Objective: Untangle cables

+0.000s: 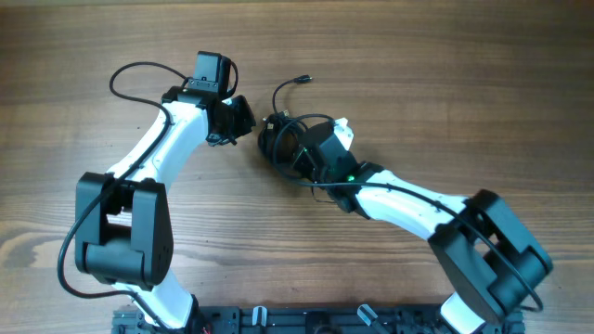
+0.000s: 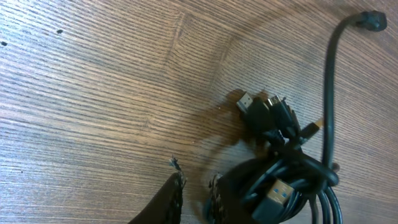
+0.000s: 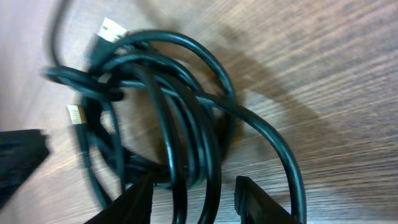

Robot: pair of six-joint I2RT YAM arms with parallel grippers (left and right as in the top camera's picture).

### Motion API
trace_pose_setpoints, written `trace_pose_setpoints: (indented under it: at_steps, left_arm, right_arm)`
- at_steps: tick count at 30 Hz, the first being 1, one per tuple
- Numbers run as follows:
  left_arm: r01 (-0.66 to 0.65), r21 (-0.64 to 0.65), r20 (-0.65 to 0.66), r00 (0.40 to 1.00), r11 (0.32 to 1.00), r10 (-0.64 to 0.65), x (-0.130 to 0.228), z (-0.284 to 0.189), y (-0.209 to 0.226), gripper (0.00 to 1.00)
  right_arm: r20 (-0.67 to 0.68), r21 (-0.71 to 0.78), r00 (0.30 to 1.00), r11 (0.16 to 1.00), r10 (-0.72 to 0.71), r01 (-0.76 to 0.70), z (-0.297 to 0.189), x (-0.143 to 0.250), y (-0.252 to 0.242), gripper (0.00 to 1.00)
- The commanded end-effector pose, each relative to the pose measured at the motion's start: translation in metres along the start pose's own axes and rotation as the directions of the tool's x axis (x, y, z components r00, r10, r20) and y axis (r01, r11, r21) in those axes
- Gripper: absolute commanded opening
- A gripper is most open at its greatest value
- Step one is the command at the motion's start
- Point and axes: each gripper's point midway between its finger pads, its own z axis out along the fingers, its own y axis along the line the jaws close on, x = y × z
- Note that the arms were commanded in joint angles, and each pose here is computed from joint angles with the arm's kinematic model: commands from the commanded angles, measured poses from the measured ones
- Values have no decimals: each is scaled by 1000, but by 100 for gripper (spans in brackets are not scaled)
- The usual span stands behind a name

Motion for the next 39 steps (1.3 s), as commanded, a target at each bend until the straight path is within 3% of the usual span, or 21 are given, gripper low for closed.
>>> trace_pose_setpoints:
  at_steps: [1,3,8,12,19,24,26,27,28,29,30,31,39]
  left_arm:
    - [-19,2,0,1000,1000,19,-1,2,-2,19]
    - [-19,2,0,1000,1000,19,-1,2,-2,19]
    - [-20,2,0,1000,1000,20,-1,1,-2,22]
    - [-19,2,0,1000,1000,19,-1,1,-2,22]
    - [-19,6,-3,1000,1000,19,0,2,-3,23]
    - [-19,11,-9,1000,1000,19,1,1,-4,23]
    - [-18,11,-9,1000,1000,19,1,2,-4,23]
    - [-18,11,-9,1000,1000,19,1,1,-4,23]
    - [-18,13,-11,1000,1000,19,1,1,-4,24]
    - [-19,18,-14,1000,1000,19,2,1,-5,24]
    - [-18,35,-25,1000,999,19,4,1,-8,24]
    - [-18,50,-34,999,999,19,6,1,-10,24]
    - [-63,213,-112,990,975,88,21,-4,-37,17]
  right_arm:
    - [14,29,1000,1000,-11,10,7,-2,-8,11]
    - [15,17,998,998,-65,65,4,-4,-4,4]
    - [-17,-86,963,960,-271,268,-20,-11,19,4]
    - [-81,-42,969,972,-232,229,-46,-26,1,4]
    - [-294,-37,918,963,-265,266,-71,-25,-45,4]
    - [-322,-3,909,960,-266,280,-82,-43,-63,5]
    - [-317,-14,903,953,-291,302,-89,-53,-56,14]
    - [-311,-17,903,952,-296,306,-91,-58,-51,29]
    - [-299,-29,903,949,-308,314,-93,-62,-44,34]
    - [-291,-41,904,948,-314,316,-94,-65,-39,44]
    - [-280,-58,905,946,-321,318,-96,-68,-32,59]
    - [-273,-67,906,945,-325,319,-96,-70,-28,67]
    - [-276,-64,915,956,-293,287,-93,-70,-28,69]
